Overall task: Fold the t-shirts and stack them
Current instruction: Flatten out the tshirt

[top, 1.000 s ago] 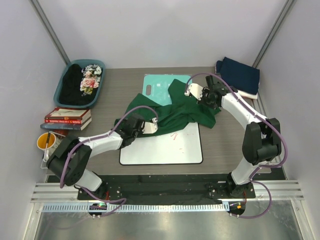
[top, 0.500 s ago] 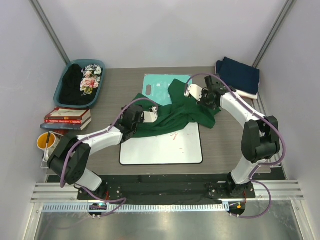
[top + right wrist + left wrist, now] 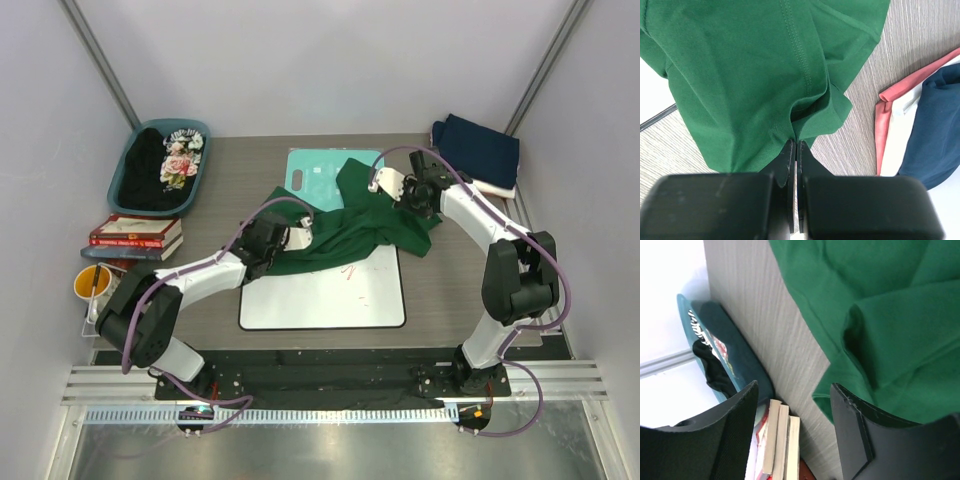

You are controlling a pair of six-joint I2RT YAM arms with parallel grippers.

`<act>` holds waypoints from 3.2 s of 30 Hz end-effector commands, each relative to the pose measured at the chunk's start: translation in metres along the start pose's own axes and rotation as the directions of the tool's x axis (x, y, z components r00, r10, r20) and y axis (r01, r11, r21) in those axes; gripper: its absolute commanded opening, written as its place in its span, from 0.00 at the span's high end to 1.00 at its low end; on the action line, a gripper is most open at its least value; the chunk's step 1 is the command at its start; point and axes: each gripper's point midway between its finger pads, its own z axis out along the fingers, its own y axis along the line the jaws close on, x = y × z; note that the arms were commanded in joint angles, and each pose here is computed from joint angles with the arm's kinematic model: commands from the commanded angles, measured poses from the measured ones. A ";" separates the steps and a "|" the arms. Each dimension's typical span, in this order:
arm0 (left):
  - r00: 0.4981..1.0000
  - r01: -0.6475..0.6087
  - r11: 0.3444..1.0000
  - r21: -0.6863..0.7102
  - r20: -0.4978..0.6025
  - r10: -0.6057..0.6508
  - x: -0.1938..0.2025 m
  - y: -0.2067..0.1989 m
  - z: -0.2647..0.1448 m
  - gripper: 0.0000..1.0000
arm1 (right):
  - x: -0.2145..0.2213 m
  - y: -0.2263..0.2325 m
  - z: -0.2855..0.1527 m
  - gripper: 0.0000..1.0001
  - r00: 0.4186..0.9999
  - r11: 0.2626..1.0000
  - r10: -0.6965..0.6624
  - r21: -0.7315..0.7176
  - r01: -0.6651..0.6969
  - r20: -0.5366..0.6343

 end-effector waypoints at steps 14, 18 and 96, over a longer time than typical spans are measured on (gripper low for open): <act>0.993 0.107 0.988 0.114 -0.055 -0.102 0.005 -0.013 -0.011 0.23 | -0.021 -0.023 -0.007 0.99 1.000 0.999 0.000 0.043 -0.001 0.031; 0.992 0.107 0.986 0.128 -0.086 -0.097 0.010 -0.021 -0.009 0.23 | -0.023 -0.023 -0.005 0.99 1.000 0.999 -0.007 0.038 0.006 0.028; 0.997 0.083 0.994 0.069 -0.007 -0.082 -0.012 0.025 -0.020 1.00 | -0.036 -0.027 -0.007 0.99 0.999 0.999 -0.019 0.050 0.017 0.047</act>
